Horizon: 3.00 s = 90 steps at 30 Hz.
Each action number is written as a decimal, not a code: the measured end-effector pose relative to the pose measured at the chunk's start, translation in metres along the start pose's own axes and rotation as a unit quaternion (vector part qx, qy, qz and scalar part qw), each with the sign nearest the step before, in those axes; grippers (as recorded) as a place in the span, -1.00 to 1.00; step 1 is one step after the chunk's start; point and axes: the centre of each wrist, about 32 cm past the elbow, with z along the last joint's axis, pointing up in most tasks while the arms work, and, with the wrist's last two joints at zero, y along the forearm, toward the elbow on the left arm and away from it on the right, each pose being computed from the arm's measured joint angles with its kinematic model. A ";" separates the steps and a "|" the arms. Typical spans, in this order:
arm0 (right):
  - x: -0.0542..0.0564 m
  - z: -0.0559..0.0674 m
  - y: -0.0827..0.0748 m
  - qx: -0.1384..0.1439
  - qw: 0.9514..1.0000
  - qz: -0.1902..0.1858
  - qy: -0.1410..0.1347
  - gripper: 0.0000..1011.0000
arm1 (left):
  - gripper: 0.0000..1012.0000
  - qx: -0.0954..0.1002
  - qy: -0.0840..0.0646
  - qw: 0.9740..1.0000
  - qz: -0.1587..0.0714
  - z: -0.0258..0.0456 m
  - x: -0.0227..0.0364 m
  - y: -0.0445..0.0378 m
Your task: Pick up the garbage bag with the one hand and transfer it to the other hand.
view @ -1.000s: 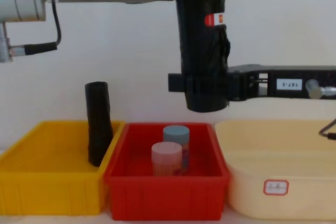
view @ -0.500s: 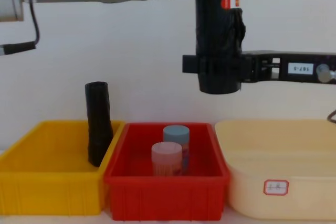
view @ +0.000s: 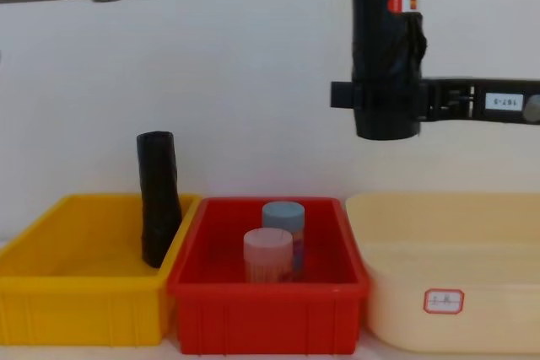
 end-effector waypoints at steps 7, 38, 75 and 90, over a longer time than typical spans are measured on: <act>0.003 0.000 -0.003 -0.006 0.999 -0.048 -0.001 0.12 | 0.98 -0.010 0.008 0.999 0.038 -0.0014 0.0034 0.0131; 0.033 -0.025 -0.017 -0.048 0.970 -0.236 0.026 0.12 | 0.98 0.002 -0.034 0.964 0.264 -0.0309 -0.0016 0.0265; 0.044 -0.036 -0.019 -0.068 0.967 -0.241 0.036 0.98 | 0.98 0.022 -0.067 0.941 0.330 -0.0479 -0.0049 0.0194; 0.036 -0.022 0.007 -0.103 0.983 -0.150 0.010 0.98 | 0.98 0.023 -0.068 0.940 0.332 -0.0487 -0.0050 0.0191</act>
